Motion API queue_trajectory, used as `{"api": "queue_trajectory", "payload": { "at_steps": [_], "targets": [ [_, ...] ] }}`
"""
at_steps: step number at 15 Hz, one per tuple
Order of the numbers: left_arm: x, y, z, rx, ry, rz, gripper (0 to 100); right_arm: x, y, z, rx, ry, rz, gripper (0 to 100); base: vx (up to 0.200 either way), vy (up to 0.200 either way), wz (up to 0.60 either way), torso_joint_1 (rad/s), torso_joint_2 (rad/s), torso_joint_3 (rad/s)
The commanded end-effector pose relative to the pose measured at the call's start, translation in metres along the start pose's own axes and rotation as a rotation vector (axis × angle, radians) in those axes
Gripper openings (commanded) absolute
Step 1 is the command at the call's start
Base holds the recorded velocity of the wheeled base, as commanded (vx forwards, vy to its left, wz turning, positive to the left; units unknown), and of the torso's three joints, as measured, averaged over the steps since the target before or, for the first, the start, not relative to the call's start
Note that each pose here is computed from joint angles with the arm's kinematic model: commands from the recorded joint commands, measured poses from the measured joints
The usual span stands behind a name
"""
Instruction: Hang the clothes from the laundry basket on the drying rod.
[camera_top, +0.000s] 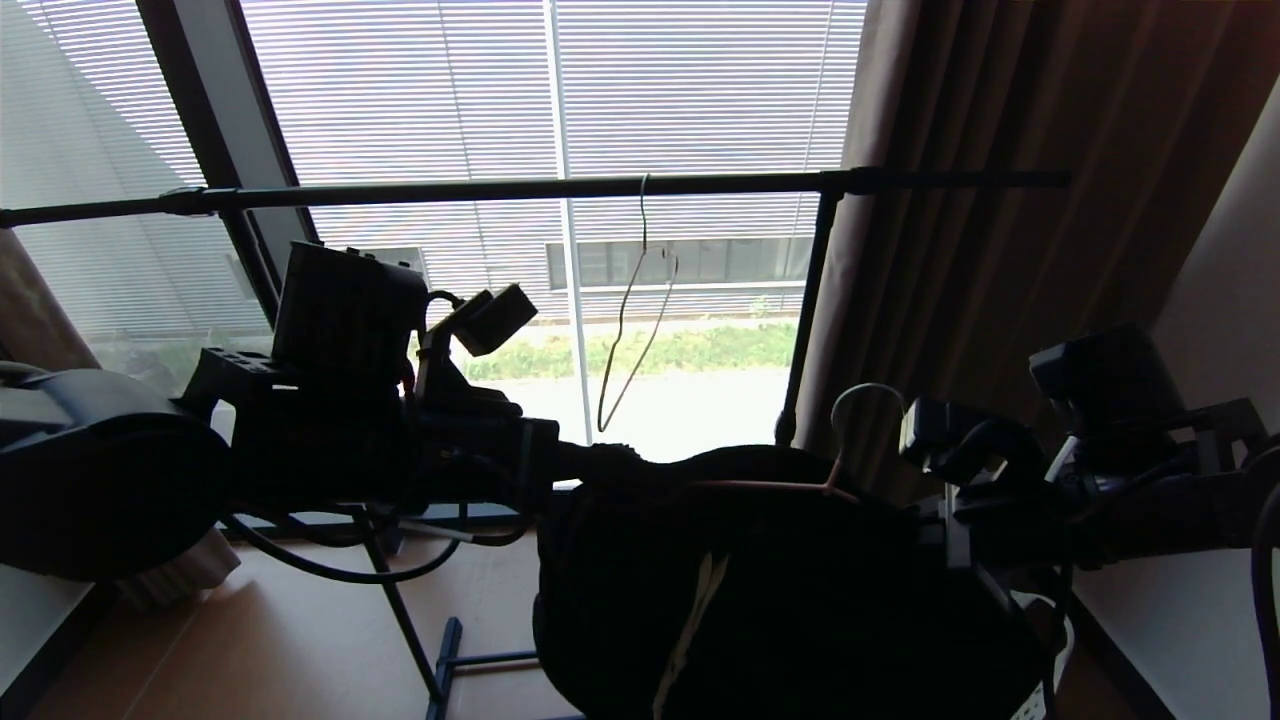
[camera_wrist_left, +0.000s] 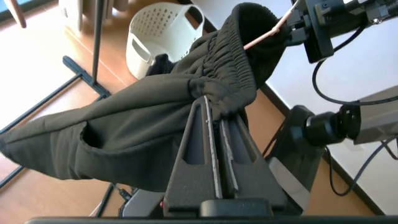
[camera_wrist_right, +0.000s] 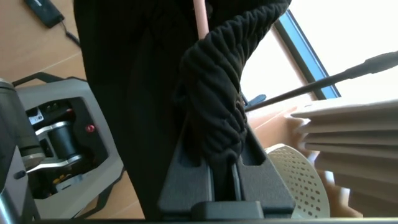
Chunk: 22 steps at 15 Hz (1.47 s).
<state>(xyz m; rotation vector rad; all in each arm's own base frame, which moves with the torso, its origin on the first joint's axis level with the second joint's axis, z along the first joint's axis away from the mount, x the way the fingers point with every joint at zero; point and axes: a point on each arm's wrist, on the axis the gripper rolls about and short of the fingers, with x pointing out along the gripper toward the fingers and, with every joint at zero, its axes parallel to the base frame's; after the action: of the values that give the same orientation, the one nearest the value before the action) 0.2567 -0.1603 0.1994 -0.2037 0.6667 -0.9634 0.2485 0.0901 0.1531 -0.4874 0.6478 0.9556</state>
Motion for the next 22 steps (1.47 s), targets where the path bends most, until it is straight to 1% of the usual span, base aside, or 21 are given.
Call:
{"api": "queue_trajectory", "payload": {
  "at_steps": [1,2,3,6,7,8,9,11,12,15,16,17,18,19,22],
  "targets": [
    [0.005,-0.004,0.007,0.009,0.021,-0.007,0,0.0,0.004,-0.007,0.009,0.016,0.002,0,0.0,0.0,0.0,0.0,0.0,0.0],
    [0.007,-0.003,0.008,0.01,0.035,-0.004,0,-0.002,0.004,-0.007,0.008,0.019,-0.011,0,0.0,0.0,0.0,0.0,0.0,0.0],
    [0.007,-0.003,0.017,0.025,0.035,0.002,0,-0.006,0.005,-0.005,-0.001,0.028,-0.046,0,0.0,0.0,0.0,0.0,0.0,0.0],
    [0.015,-0.003,0.029,0.024,0.049,0.011,0,-0.007,0.005,-0.005,-0.003,0.03,-0.051,0,0.0,0.0,0.0,0.0,0.0,0.0],
    [0.016,-0.003,0.03,0.025,0.05,0.021,0,-0.007,0.005,-0.005,-0.002,0.032,-0.051,0,0.0,0.0,0.0,0.0,0.0,0.0],
    [0.019,-0.002,0.036,0.035,0.033,0.049,0,-0.006,0.005,-0.006,0.0,0.038,-0.048,0,0.0,0.0,0.0,0.0,0.0,0.0],
    [0.019,0.0,0.037,0.033,0.027,0.059,0,-0.006,0.004,-0.007,-0.005,0.038,-0.05,0,0.0,0.0,0.0,0.0,0.0,0.0],
    [0.011,0.015,0.04,0.005,0.008,0.103,0,-0.009,-0.001,-0.01,0.0,0.042,-0.069,0,0.0,0.0,0.0,0.0,0.0,0.0],
    [0.007,0.019,0.039,-0.011,0.006,0.114,0,-0.008,-0.002,-0.011,0.001,0.045,-0.07,0,0.0,0.0,0.0,0.0,0.0,0.0],
    [-0.001,0.009,0.039,0.001,-0.007,0.104,0,-0.003,-0.007,-0.014,0.015,0.066,-0.07,0,0.0,0.0,0.0,0.0,0.0,0.0],
    [0.002,0.002,0.037,0.013,0.003,0.086,0,-0.001,-0.006,-0.014,0.01,0.077,-0.077,0,0.0,0.0,0.0,0.0,0.0,0.0],
    [0.011,-0.014,0.033,0.036,0.029,0.053,0,0.002,-0.002,-0.012,-0.003,0.1,-0.088,0,0.0,0.0,0.0,0.0,0.0,0.0],
    [0.014,-0.024,0.033,0.055,0.033,0.043,0,0.009,0.001,-0.013,-0.011,0.124,-0.078,0,0.0,0.0,0.0,0.0,0.0,0.0],
    [0.016,-0.029,0.035,0.066,0.029,0.033,0,0.014,0.002,-0.013,-0.015,0.14,-0.072,0,0.0,0.0,0.0,0.0,0.0,0.0],
    [0.02,-0.029,0.035,0.067,0.035,0.029,0,0.02,0.005,-0.012,-0.027,0.16,-0.072,0,0.0,0.0,0.0,0.0,0.0,0.0]
  ]
}}
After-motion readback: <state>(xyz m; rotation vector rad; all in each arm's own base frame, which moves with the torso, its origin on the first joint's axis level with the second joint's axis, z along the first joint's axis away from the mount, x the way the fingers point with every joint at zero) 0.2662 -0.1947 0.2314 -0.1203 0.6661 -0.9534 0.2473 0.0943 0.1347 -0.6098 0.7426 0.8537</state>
